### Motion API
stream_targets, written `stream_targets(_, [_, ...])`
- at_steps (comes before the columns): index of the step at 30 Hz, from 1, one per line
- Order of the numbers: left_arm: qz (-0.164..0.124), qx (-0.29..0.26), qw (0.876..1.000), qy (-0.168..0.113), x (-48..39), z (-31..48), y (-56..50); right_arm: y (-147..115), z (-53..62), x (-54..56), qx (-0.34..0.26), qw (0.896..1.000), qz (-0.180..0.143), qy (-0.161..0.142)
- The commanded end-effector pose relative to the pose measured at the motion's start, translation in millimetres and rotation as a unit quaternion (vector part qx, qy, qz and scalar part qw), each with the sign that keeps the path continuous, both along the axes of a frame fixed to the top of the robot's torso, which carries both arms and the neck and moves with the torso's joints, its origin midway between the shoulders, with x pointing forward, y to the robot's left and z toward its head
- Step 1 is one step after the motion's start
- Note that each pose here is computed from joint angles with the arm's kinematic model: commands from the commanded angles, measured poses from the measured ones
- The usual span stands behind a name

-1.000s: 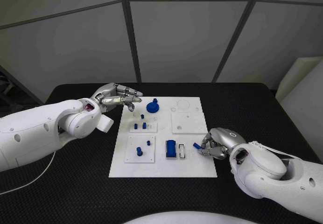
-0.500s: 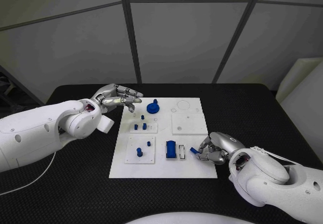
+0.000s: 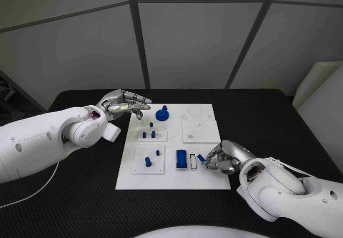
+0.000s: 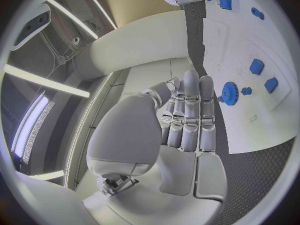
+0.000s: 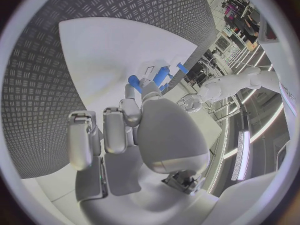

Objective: Assemble the parts on the task board

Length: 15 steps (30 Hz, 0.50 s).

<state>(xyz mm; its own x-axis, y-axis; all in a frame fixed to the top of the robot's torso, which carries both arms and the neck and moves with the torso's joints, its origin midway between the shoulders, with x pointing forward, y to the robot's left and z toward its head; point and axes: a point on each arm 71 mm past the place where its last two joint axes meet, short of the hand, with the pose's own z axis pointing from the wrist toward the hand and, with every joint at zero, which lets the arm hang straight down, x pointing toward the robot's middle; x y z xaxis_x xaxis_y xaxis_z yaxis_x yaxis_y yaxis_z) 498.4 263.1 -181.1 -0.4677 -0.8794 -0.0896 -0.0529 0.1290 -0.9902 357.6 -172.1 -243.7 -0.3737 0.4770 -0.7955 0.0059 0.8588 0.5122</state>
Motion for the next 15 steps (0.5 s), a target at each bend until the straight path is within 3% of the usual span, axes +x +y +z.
stream_targets(1, [-0.005,-0.003,1.000,0.001,-0.5,0.9,-1.5,2,-5.8,-0.2,0.010,0.999,-0.011,0.043])
stream_targets(9, [-0.006,-0.003,1.000,0.001,-0.8,0.9,-2.0,13,-17.1,4.2,0.028,0.994,-0.019,0.100])
stream_targets(15, [-0.006,-0.003,1.000,0.002,-1.1,0.9,-1.4,19,-17.7,4.6,0.045,0.993,-0.026,0.108])
